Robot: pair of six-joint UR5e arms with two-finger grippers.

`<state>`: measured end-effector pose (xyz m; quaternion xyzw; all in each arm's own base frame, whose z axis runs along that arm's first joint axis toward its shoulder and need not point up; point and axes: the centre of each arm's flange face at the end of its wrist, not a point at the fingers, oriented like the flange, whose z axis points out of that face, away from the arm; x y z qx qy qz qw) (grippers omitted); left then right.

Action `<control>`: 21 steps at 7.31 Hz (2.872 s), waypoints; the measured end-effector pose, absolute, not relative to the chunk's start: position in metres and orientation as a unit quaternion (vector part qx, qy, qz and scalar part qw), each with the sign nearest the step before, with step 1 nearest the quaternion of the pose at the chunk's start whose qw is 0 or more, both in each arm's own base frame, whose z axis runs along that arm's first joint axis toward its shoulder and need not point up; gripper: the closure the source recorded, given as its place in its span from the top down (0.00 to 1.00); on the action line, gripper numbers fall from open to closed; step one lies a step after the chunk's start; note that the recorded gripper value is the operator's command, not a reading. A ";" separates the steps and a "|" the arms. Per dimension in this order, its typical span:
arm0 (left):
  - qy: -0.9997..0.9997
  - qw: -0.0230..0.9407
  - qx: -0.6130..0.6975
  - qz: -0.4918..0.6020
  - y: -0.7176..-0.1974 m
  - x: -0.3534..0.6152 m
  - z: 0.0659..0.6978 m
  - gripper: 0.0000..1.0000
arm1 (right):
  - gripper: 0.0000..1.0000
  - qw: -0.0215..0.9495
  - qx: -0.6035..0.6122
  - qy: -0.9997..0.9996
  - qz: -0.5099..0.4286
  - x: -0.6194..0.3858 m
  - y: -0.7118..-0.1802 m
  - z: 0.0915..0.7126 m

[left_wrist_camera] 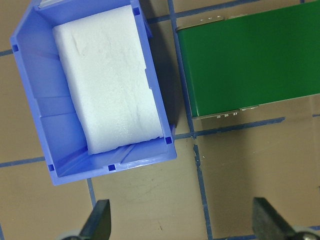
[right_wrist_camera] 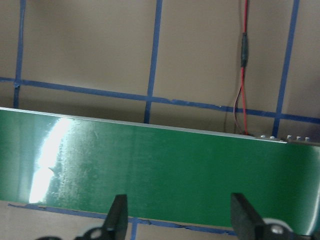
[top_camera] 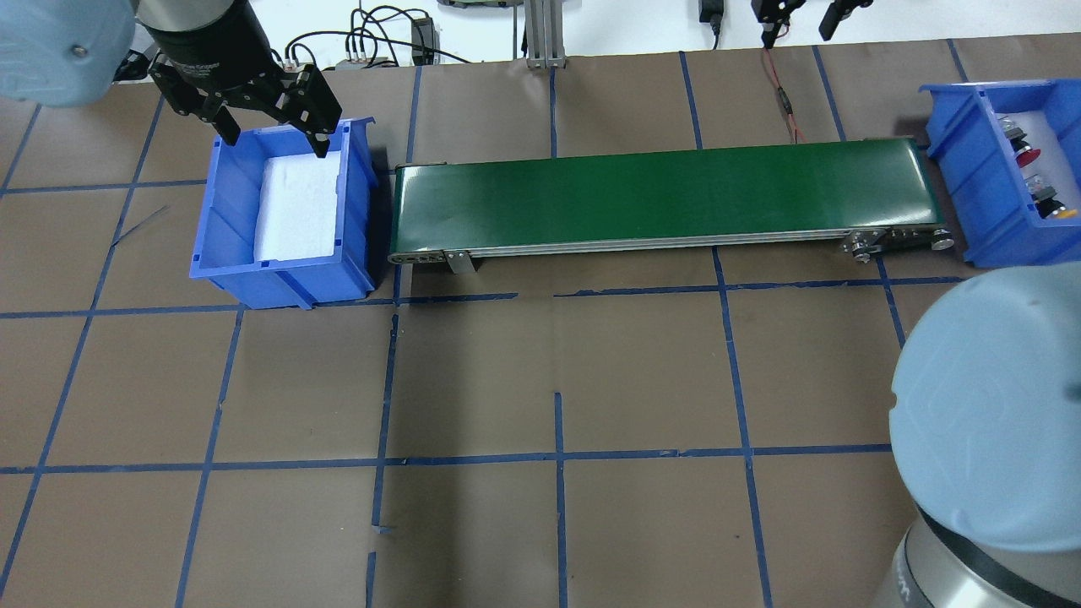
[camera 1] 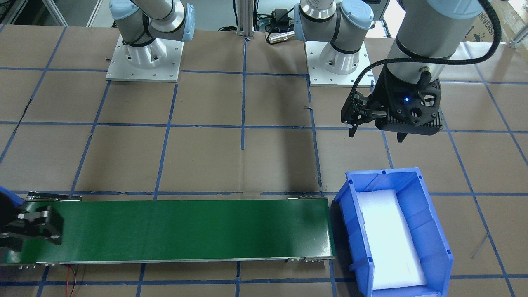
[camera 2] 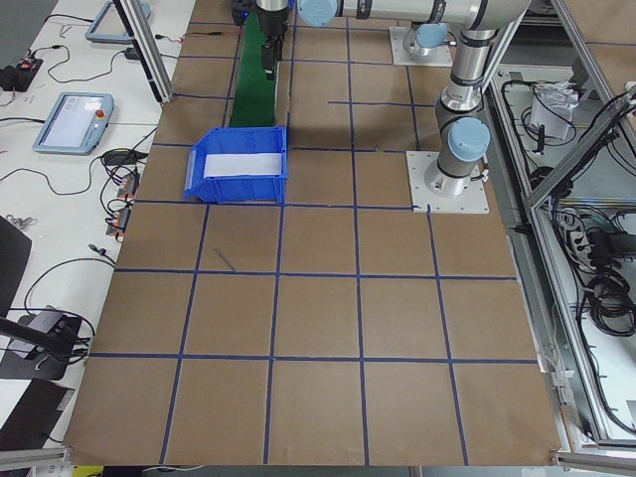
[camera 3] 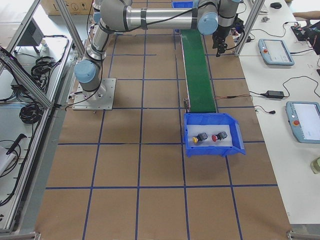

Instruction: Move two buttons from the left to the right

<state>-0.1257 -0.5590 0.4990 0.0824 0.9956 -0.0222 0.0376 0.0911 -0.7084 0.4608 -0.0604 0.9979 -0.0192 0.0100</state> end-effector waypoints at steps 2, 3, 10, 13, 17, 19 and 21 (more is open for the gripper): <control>0.996 0.038 0.082 -0.022 -0.559 -0.126 0.499 1.00 | 0.99 0.015 -0.048 0.999 -0.004 0.112 -0.651 0.469; 0.996 0.038 0.082 -0.022 -0.559 -0.126 0.498 1.00 | 0.99 0.015 -0.047 0.999 -0.003 0.117 -0.618 0.475; 0.996 0.037 0.082 -0.021 -0.558 -0.126 0.498 1.00 | 0.97 0.010 -0.038 0.999 0.002 0.122 -0.471 0.510; 0.996 0.038 0.082 -0.022 -0.558 -0.125 0.499 1.00 | 0.98 0.006 -0.044 0.999 -0.031 0.121 -0.475 0.517; 0.996 0.037 0.082 -0.022 -0.558 -0.125 0.499 1.00 | 0.98 0.006 -0.042 0.999 -0.033 0.121 -0.474 0.515; 0.996 0.038 0.082 -0.022 -0.558 -0.125 0.499 1.00 | 0.98 0.007 -0.040 0.999 -0.028 0.122 -0.474 0.510; 0.996 0.038 0.082 -0.022 -0.558 -0.125 0.499 1.00 | 0.98 0.007 -0.039 0.999 -0.020 0.122 -0.471 0.501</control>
